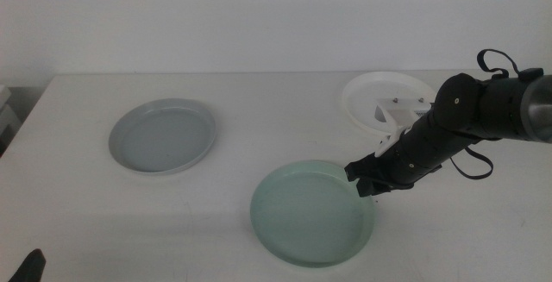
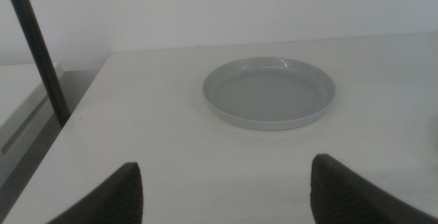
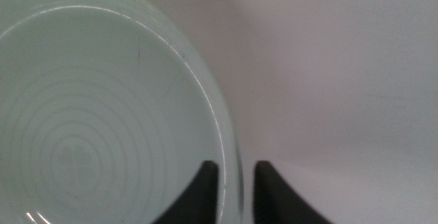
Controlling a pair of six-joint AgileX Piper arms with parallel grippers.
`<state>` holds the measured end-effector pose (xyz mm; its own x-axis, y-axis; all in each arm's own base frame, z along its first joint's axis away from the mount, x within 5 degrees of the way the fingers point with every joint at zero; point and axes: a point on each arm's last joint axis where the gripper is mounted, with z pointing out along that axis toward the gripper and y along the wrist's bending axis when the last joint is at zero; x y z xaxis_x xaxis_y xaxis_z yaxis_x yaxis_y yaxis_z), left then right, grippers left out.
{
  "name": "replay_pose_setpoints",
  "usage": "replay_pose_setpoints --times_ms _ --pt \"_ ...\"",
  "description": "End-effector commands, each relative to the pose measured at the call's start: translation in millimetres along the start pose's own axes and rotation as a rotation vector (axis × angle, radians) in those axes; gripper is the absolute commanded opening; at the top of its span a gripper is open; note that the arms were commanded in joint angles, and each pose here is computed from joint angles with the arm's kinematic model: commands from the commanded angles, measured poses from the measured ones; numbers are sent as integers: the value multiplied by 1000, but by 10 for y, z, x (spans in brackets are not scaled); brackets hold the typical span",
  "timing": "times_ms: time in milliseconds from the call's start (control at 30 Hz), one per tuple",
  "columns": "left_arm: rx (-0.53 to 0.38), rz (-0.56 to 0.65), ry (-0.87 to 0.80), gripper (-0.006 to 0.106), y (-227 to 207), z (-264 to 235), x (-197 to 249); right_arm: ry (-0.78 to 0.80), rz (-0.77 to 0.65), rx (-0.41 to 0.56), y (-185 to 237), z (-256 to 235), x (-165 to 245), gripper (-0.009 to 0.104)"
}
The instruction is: Stack the three bowls on top of each other.
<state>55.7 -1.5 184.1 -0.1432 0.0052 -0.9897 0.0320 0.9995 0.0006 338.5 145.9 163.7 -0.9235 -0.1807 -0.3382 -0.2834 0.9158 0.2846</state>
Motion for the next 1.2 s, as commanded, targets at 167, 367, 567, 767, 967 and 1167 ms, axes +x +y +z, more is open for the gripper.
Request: replay_pose_setpoints --times_ms 167,367,567,767,967,1167 --pt "2 -12 -90 80 -2 -16 -86 -101 -23 -28 119 -309 -138 58" --pt "2 -12 -90 80 -2 -16 -86 -238 75 -44 136 -835 -318 63" --pt "2 -12 -90 80 -2 -16 -86 -273 76 75 -26 -1333 -579 57" --pt "2 -12 -90 80 -2 -16 -86 -368 111 275 -277 -1634 -902 56" --pt "2 -12 -90 80 -2 -16 -86 -363 176 358 -651 -1616 -1203 56" --pt "2 -12 -90 80 -2 -16 -86 -353 238 360 -1074 -1345 -1424 56"
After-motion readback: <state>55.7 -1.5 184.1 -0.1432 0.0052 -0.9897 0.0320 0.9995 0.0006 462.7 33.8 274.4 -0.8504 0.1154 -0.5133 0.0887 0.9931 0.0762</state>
